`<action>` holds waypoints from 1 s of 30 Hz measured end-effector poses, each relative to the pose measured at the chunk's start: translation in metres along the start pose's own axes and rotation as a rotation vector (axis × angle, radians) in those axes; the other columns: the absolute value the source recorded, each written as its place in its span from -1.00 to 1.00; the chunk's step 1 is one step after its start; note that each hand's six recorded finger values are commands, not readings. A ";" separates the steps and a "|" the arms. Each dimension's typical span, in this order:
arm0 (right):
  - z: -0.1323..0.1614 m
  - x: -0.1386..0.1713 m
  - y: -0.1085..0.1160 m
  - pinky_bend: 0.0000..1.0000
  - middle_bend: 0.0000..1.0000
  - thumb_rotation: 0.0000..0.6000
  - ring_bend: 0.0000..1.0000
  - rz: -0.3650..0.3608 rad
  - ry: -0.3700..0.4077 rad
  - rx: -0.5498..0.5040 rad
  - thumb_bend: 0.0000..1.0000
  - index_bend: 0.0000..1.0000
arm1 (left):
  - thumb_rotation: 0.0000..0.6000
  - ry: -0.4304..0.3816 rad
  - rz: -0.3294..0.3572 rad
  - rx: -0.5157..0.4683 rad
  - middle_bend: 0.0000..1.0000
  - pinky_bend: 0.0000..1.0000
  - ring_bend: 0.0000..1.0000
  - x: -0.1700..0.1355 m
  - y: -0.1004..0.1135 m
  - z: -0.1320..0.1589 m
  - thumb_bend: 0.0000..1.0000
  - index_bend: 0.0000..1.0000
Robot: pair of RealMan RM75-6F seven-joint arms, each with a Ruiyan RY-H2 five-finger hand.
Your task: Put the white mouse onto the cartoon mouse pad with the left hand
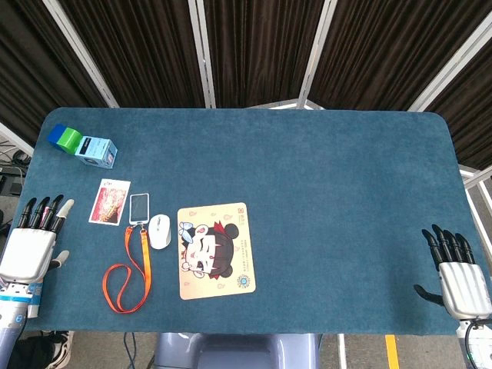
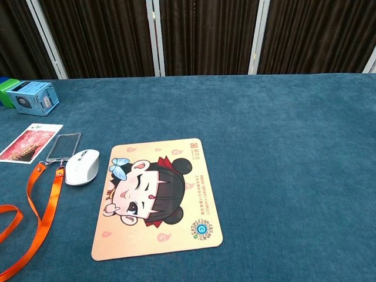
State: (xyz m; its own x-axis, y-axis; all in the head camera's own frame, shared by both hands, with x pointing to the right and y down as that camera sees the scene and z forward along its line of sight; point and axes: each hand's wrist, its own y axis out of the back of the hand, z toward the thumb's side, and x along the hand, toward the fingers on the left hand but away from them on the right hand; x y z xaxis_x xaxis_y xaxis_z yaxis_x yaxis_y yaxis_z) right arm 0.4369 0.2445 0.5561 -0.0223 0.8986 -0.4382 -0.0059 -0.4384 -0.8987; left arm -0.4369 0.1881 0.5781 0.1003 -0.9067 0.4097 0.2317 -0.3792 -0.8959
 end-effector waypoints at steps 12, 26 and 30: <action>0.000 0.000 0.000 -1.00 -1.00 1.00 -1.00 0.001 0.001 -0.001 -0.81 -1.00 | 1.00 0.001 -0.002 0.001 -1.00 -1.00 -1.00 0.000 0.000 0.000 -0.63 -1.00; 0.000 -0.001 -0.001 -1.00 -1.00 1.00 -1.00 0.002 -0.003 0.000 -0.81 -1.00 | 1.00 -0.044 -0.045 0.027 -1.00 -1.00 -1.00 0.004 -0.003 0.005 -0.63 -1.00; 0.001 -0.002 -0.001 -1.00 -1.00 1.00 -1.00 0.002 0.001 0.001 -0.81 -1.00 | 1.00 -0.144 -0.081 0.063 -1.00 -1.00 -1.00 0.016 -0.001 0.013 -0.63 -0.96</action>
State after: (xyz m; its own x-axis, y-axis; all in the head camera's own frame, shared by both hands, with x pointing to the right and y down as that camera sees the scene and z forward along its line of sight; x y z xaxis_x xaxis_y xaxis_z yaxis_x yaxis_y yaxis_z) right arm 0.4361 0.2432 0.5574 -0.0212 0.8977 -0.4401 -0.0067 -0.4403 -0.8978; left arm -0.4228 0.1764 0.5877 0.2154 -0.8358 0.5050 0.3049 -0.4337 -0.8479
